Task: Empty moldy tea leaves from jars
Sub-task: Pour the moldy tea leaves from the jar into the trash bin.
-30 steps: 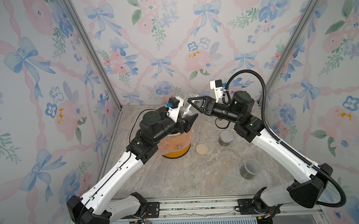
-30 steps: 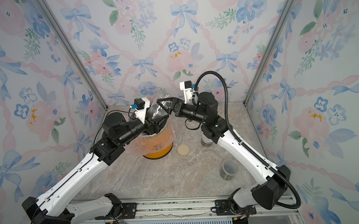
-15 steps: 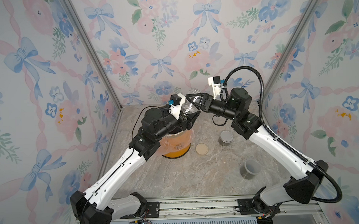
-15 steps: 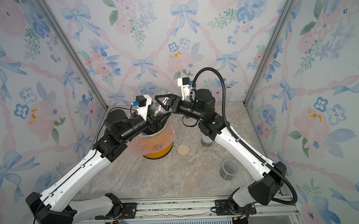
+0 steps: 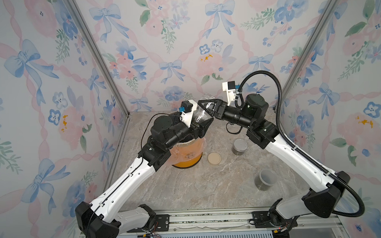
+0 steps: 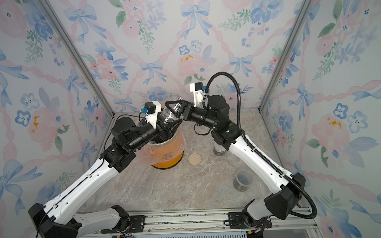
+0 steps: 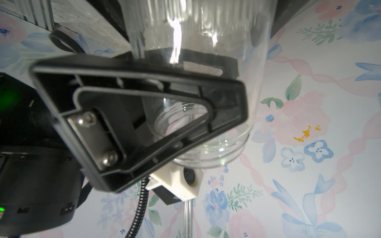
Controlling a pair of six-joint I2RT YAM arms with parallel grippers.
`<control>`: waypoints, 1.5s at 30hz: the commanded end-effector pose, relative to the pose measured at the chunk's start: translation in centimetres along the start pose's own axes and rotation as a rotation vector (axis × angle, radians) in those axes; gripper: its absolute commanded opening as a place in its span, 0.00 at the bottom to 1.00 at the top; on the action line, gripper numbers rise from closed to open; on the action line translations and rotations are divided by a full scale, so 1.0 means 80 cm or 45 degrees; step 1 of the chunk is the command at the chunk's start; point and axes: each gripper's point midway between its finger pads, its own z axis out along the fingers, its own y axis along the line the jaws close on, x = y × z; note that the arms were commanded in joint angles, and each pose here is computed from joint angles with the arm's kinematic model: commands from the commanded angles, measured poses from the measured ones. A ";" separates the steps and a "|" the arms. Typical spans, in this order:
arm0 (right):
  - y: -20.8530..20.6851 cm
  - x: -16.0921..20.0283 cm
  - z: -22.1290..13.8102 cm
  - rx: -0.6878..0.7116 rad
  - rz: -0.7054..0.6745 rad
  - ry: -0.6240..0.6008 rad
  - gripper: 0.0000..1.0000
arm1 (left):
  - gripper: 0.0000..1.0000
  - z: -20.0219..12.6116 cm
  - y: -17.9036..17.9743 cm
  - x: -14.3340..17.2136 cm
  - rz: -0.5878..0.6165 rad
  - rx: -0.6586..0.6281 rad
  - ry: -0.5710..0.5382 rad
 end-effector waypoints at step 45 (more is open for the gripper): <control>0.060 -0.036 0.012 -0.155 0.210 0.063 0.00 | 0.98 -0.054 0.001 -0.060 0.446 -0.150 -0.965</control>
